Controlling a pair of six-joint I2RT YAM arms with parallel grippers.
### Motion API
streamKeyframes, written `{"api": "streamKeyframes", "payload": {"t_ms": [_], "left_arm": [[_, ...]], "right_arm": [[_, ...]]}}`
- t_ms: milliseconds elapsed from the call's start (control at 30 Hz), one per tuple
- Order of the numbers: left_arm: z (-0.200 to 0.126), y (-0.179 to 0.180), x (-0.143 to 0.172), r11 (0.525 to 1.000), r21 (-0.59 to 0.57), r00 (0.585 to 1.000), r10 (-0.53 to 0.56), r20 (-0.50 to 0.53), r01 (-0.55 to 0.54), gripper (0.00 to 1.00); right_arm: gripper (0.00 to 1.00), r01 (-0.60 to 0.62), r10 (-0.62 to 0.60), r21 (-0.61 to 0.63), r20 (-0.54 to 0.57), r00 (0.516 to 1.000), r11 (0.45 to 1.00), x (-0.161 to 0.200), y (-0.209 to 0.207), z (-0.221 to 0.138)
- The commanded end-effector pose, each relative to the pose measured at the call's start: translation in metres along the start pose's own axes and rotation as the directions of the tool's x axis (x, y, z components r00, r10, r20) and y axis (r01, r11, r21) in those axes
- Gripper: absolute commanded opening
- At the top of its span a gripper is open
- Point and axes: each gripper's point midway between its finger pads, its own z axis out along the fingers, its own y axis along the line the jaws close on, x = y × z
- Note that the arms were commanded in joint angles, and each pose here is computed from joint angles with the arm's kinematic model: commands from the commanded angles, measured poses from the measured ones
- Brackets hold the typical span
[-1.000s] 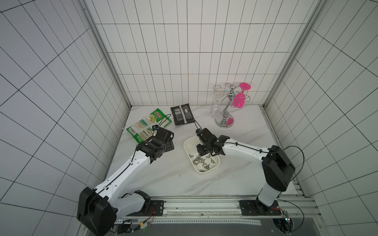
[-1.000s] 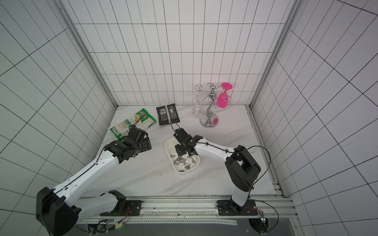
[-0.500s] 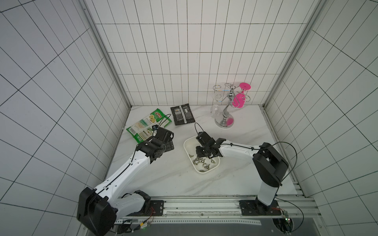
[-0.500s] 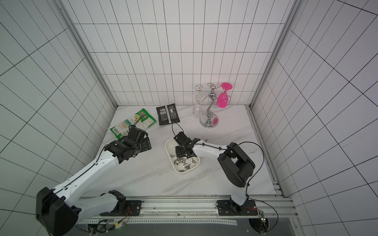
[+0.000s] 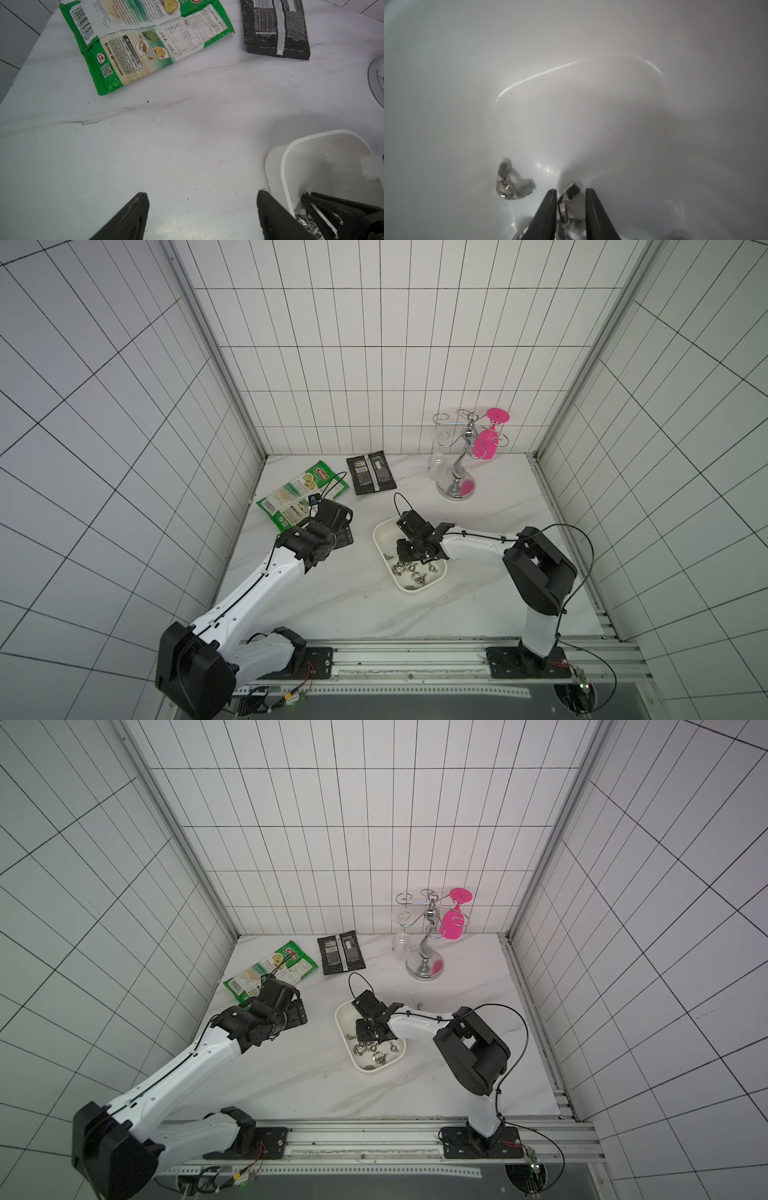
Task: Take out the wing nut from the storage box
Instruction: Pick up the wing nut from the storage box.
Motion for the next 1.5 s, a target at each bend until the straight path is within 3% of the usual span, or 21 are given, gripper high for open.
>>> {"api": "streamKeyframes", "payload": {"t_ms": [0, 467, 833, 1100, 1333, 1467], "left_arm": [[-0.003, 0.002, -0.003, 1.0, -0.001, 1.0, -0.004, 0.023, 0.004, 0.85], [-0.004, 0.001, -0.004, 1.0, 0.003, 1.0, -0.006, 0.022, 0.006, 0.85], [-0.006, 0.001, -0.005, 1.0, 0.003, 1.0, -0.012, 0.028, 0.012, 0.85], [-0.008, 0.0, -0.007, 1.0, 0.012, 0.999, -0.015, 0.031, 0.015, 0.85], [-0.007, -0.004, -0.008, 1.0, 0.017, 1.0, -0.016, 0.025, 0.016, 0.85], [-0.007, -0.004, -0.009, 1.0, 0.013, 1.0, -0.015, 0.027, 0.014, 0.85]], "right_arm": [[0.28, -0.01, 0.01, 0.013, -0.032, 0.999, 1.0, 0.01, -0.004, 0.009], [0.17, -0.007, 0.007, 0.005, -0.037, 0.999, 1.0, 0.012, -0.004, 0.01], [0.11, -0.01, 0.01, 0.006, 0.033, 0.999, 1.0, -0.01, -0.012, -0.011], [0.26, 0.094, -0.093, 0.001, 0.062, 0.994, 0.996, -0.015, -0.016, -0.033], [0.34, 0.224, -0.227, -0.091, -0.019, 0.974, 0.97, 0.005, -0.003, -0.027], [0.38, 0.245, -0.25, -0.085, -0.053, 0.967, 0.966, 0.011, -0.005, -0.018]]}}
